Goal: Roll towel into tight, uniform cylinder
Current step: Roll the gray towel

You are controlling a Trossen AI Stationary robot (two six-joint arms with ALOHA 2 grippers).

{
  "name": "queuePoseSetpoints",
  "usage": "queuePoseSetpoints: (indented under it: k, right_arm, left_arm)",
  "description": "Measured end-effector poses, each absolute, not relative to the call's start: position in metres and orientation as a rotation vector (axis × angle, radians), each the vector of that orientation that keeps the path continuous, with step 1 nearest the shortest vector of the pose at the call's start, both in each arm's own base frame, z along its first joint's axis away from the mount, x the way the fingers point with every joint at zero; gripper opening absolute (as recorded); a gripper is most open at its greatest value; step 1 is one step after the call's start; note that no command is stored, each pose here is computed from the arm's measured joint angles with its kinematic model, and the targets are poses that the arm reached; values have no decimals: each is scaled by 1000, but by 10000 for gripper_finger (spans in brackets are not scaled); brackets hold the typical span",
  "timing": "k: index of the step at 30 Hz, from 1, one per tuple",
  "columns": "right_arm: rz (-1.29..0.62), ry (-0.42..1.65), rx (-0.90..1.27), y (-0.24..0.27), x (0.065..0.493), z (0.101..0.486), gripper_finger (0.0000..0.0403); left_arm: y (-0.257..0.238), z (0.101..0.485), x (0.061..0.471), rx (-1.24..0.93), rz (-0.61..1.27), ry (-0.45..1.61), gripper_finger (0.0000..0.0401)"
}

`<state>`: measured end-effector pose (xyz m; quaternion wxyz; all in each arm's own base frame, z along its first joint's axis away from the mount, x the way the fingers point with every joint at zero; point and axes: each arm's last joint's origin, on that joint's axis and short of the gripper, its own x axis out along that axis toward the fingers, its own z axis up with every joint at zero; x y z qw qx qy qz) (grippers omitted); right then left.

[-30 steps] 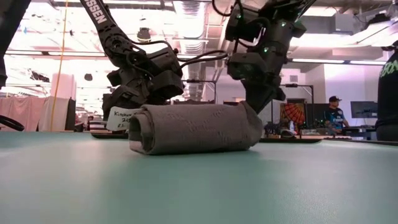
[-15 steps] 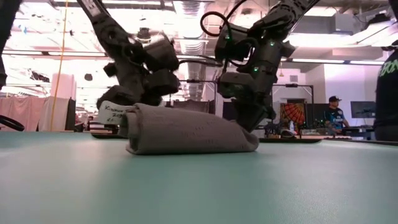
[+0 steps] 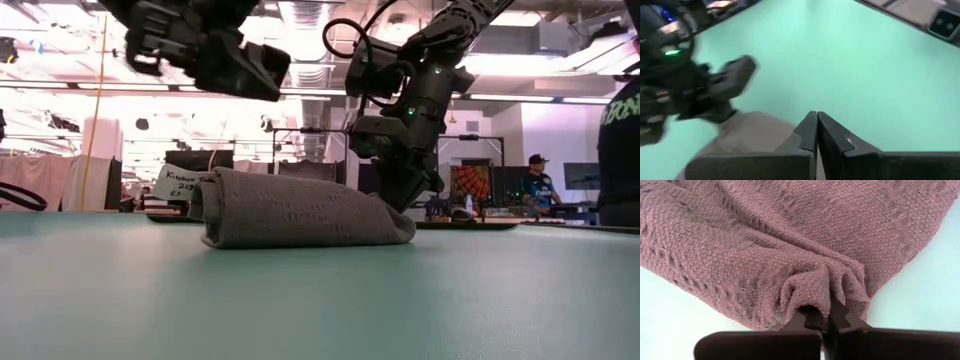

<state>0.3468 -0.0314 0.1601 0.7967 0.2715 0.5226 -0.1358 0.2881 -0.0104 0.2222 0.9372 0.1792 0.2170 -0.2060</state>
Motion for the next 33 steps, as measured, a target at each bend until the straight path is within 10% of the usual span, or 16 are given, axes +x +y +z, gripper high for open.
queuePoseSetpoints:
  k: [15, 33]
  right_arm:
    - [-290, 1099, 581, -30, 349, 160, 14]
    - [-188, 1074, 371, -21, 303, 234, 138]
  left_arm:
    - [-30, 140, 315, 420, -260, 687, 0]
    - [-19, 128, 309, 354, -353, 782, 0]
